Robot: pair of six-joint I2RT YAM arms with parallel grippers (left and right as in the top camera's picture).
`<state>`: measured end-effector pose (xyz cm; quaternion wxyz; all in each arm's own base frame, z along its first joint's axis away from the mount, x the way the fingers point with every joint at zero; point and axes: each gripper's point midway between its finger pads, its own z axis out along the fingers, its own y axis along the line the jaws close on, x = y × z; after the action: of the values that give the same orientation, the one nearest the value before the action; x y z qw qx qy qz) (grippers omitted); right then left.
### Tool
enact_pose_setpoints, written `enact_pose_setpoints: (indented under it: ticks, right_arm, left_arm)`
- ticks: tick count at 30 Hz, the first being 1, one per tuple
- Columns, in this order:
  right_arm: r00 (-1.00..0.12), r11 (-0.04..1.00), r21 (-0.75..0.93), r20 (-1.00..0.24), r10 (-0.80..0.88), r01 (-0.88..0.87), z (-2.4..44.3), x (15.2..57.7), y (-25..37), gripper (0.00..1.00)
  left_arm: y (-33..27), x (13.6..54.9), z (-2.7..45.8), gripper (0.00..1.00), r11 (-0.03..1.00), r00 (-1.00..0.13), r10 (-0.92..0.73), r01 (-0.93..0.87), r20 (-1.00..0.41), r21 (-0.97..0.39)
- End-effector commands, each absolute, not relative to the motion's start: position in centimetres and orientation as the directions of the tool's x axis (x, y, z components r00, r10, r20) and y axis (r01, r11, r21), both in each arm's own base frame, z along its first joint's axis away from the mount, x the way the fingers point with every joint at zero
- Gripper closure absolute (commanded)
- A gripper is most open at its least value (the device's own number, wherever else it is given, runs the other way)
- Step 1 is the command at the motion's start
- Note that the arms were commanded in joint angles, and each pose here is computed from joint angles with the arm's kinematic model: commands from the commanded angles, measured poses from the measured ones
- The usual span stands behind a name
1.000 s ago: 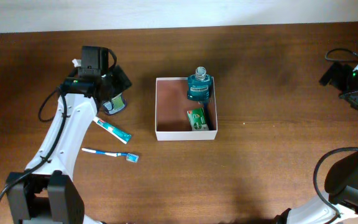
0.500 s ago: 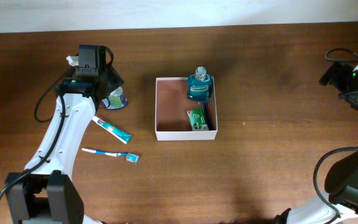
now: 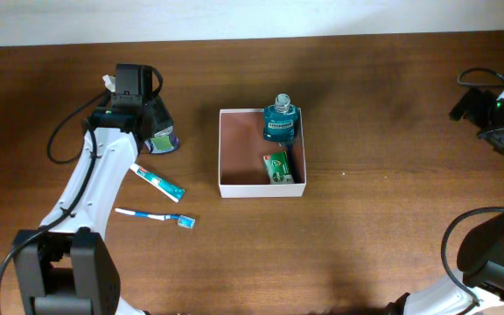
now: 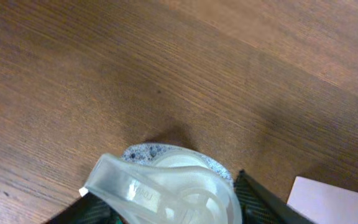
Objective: Pack container
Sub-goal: 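Close the left gripper around the soap pump bottle, then lift the pump bottle and carry it right toward the box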
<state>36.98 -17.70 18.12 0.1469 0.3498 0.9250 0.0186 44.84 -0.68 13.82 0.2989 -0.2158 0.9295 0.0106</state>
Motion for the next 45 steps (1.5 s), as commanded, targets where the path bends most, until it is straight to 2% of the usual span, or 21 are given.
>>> enact_pose_setpoints:
  ticks: [1,4,12,14,24,34,38,45]
  right_arm:
    - [-0.704,0.757,0.143,-0.293,0.648,0.638,19.4,37.0,-17.9,0.01]
    - [-0.703,0.757,0.143,-0.293,0.648,0.638,19.4,37.0,-17.9,0.01]
    - [-0.704,0.757,0.142,-0.293,0.647,0.637,19.4,37.0,-17.9,0.01]
    - [-0.704,0.757,0.143,-0.293,0.647,0.637,19.4,37.0,-17.9,0.01]
    - [-0.704,0.757,0.142,-0.293,0.647,0.637,19.4,37.0,-17.9,0.01]
    - [-0.703,0.757,0.143,-0.293,0.648,0.638,19.4,37.0,-17.9,0.01]
    - [-0.704,0.757,0.143,-0.293,0.647,0.637,19.4,37.0,-17.9,0.01]
    - [-0.703,0.757,0.143,-0.293,0.648,0.638,19.4,37.0,-17.9,0.01]
  left_arm:
    - [-0.4,45.3,14.2,0.47,0.910,-0.719,-0.382,-0.403,-0.580,-0.098]
    - [-0.4,45.7,14.4,0.55,0.909,-0.708,-0.383,-0.402,-0.593,-0.108]
    - [-0.4,46.1,14.7,0.58,0.930,-0.717,-0.329,-0.358,-0.614,-0.081]
    - [-0.4,46.2,14.8,0.64,0.930,-0.715,-0.330,-0.357,-0.617,-0.083]
    - [-0.5,46.9,15.7,0.65,0.939,-0.696,-0.307,-0.334,-0.649,-0.086]
    - [-0.6,47.3,22.0,0.66,0.937,-0.596,-0.317,-0.317,-0.738,-0.146]
    - [-1.5,47.1,25.5,0.65,0.942,-0.548,-0.325,-0.261,-0.770,-0.212]
    - [-5.6,47.5,32.0,0.71,0.928,-0.448,-0.338,-0.010,-0.828,-0.373]
